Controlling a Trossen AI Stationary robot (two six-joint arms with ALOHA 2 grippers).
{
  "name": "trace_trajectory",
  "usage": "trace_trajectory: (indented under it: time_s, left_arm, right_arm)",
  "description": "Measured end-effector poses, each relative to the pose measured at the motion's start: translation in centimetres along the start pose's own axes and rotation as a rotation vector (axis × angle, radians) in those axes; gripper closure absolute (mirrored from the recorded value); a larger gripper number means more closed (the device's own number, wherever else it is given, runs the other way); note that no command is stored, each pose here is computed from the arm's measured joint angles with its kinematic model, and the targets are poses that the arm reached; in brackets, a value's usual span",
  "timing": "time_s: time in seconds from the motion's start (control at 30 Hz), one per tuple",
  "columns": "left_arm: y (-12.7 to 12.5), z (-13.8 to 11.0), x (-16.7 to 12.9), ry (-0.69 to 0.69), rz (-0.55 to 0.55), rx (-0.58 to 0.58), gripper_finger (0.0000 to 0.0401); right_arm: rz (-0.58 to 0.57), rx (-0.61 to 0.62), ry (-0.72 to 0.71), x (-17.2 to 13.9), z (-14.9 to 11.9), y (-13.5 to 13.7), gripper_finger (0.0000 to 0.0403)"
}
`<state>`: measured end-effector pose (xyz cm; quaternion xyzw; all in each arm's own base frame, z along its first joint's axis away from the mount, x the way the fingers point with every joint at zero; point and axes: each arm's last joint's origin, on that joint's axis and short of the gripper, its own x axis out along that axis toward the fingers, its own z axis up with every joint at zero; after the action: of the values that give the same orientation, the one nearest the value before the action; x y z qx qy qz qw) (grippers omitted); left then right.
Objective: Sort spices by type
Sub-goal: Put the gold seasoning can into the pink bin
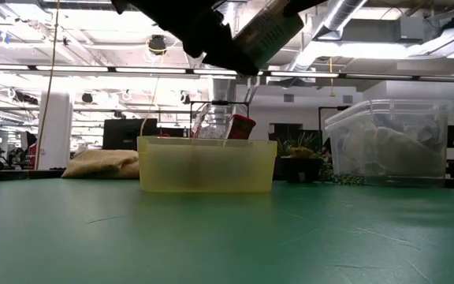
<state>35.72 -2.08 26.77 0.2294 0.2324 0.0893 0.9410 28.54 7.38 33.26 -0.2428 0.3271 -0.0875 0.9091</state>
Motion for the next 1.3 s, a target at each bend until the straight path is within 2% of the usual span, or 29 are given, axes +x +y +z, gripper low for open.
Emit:
trace_trajectory:
  time_s: [0.4, 0.5, 0.67, 0.73, 1.0, 1.13, 1.3]
  left_arm:
    - [0.2, 0.9, -0.1, -0.096, 0.015, 0.03, 0.0136]
    - [0.2, 1.0, -0.1, -0.096, 0.016, 0.039, 0.0136]
    - [0.2, 0.9, -0.1, -0.094, 0.023, 0.03, 0.0136]
    - [0.3, 0.9, -0.1, -0.092, 0.026, 0.02, 0.0135]
    - [0.4, 0.9, -0.1, -0.088, 0.043, -0.005, 0.0072]
    - [0.5, 1.1, -0.6, -0.087, 0.046, -0.009, 0.0066]
    - [1.4, 1.3, -2.7, -0.043, 0.026, -0.054, 0.0065]
  right_arm:
    - [-0.006, 0.006, -0.022, 0.0, 0.2, -0.1, 0.0006]
    - [-0.014, 0.016, -0.024, 0.2, 0.2, -0.4, 0.0026]
    - [0.014, 0.034, -0.03, 0.6, 0.2, -0.9, 0.0088]
    - [0.018, 0.037, -0.029, 0.7, 0.1, -1.1, 0.0102]
    - [0.042, 0.047, -0.024, 0.9, 0.0, -1.3, 0.0102]
    - [0.055, 0.05, 0.031, 0.4, -0.2, -1.5, 0.0102]
    - [0.131, 0.171, 0.122, -2.4, 0.5, -2.5, 0.0102]
